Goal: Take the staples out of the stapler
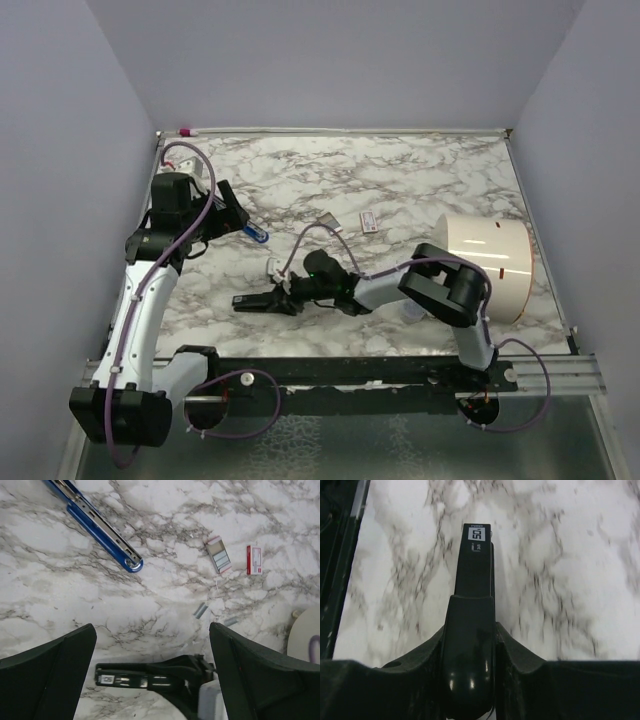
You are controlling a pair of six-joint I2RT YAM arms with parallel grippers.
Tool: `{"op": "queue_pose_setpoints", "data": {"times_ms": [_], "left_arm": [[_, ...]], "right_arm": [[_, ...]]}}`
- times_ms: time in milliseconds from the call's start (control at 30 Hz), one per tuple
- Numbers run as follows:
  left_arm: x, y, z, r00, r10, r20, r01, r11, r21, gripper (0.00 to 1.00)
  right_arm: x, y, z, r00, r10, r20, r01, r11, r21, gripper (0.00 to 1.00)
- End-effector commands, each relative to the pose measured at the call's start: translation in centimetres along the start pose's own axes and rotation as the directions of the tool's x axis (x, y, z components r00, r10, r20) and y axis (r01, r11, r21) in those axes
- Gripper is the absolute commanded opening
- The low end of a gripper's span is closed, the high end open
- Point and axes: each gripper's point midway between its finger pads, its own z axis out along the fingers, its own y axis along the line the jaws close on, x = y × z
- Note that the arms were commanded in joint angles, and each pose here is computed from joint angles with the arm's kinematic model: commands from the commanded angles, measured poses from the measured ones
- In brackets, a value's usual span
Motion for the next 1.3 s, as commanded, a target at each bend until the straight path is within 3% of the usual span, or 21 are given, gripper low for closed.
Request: {"op": "queue_pose_setpoints", "data": {"times_ms": [0, 100, 167, 367, 467, 600, 733, 833, 967, 1067, 1100, 1167, 1267], "left_arm": [[2.4, -2.2, 2.2, 0.996, 0.060, -0.062, -0.051, 0.989, 0.138, 0.99], [4.4, -3.3, 3.6, 0.990, 0.097, -0.103, -0.078, 0.982, 0.172, 0.99], [5.7, -4.1, 4.3, 0.984, 0.128, -0.125, -0.103, 0.976, 0.194, 0.99], [9.4, -6.6, 5.7, 0.951, 0.274, -0.143, -0.227, 0.933, 0.278, 0.99], [11.3, -8.1, 5.6, 0.913, 0.389, -0.120, -0.328, 0.878, 0.348, 0.99], [13.4, -9.9, 4.1, 0.818, 0.575, 0.009, -0.514, 0.724, 0.460, 0.98], [16.7, -11.9, 1.1, 0.647, 0.735, 0.206, -0.673, 0.422, 0.607, 0.86], [19.5, -11.8, -0.1, 0.514, 0.813, 0.273, -0.721, 0.237, 0.651, 0.85], [23.5, -11.6, 0.3, 0.349, 0.897, 0.272, -0.711, 0.065, 0.700, 0.81], [26.1, -11.7, 1.5, 0.229, 0.938, 0.260, -0.695, -0.029, 0.718, 0.59], [26.6, -11.5, 2.1, 0.201, 0.946, 0.255, -0.702, -0.043, 0.711, 0.57], [26.9, -11.5, 3.0, 0.179, 0.947, 0.267, -0.713, -0.063, 0.699, 0.60], [27.2, -12.1, 3.1, 0.195, 0.929, 0.313, -0.712, -0.085, 0.697, 0.64]], "right_arm": [[1.1, -0.2, -6.3, 0.997, 0.075, 0.027, -0.078, 0.988, 0.132, 0.09], [3.1, 0.6, -9.8, 0.995, 0.096, -0.003, -0.095, 0.983, 0.158, 0.13], [4.3, 1.1, -11.3, 0.995, 0.092, -0.035, -0.085, 0.982, 0.169, 0.21], [3.5, 1.0, -14.7, 0.995, 0.095, 0.009, -0.094, 0.967, 0.237, 0.78], [0.8, 1.1, -16.8, 0.997, 0.053, 0.055, -0.066, 0.959, 0.274, 0.92], [-2.8, 2.3, -20.1, 0.991, -0.069, 0.114, 0.033, 0.957, 0.289, 0.99], [-4.9, 3.2, -23.2, 0.975, -0.163, 0.152, 0.103, 0.934, 0.341, 0.99], [-7.0, 3.8, -25.4, 0.951, -0.210, 0.225, 0.111, 0.916, 0.385, 0.99], [-8.8, 4.9, -27.8, 0.909, -0.263, 0.323, 0.110, 0.900, 0.422, 0.99], [-9.3, 5.4, -28.7, 0.891, -0.284, 0.355, 0.112, 0.894, 0.435, 0.99], [-9.5, 5.6, -28.8, 0.887, -0.288, 0.361, 0.116, 0.895, 0.431, 0.99], [-9.6, 5.9, -28.7, 0.885, -0.292, 0.362, 0.129, 0.901, 0.413, 0.99], [-9.4, 6.2, -28.2, 0.892, -0.293, 0.345, 0.150, 0.910, 0.385, 0.99]]}}
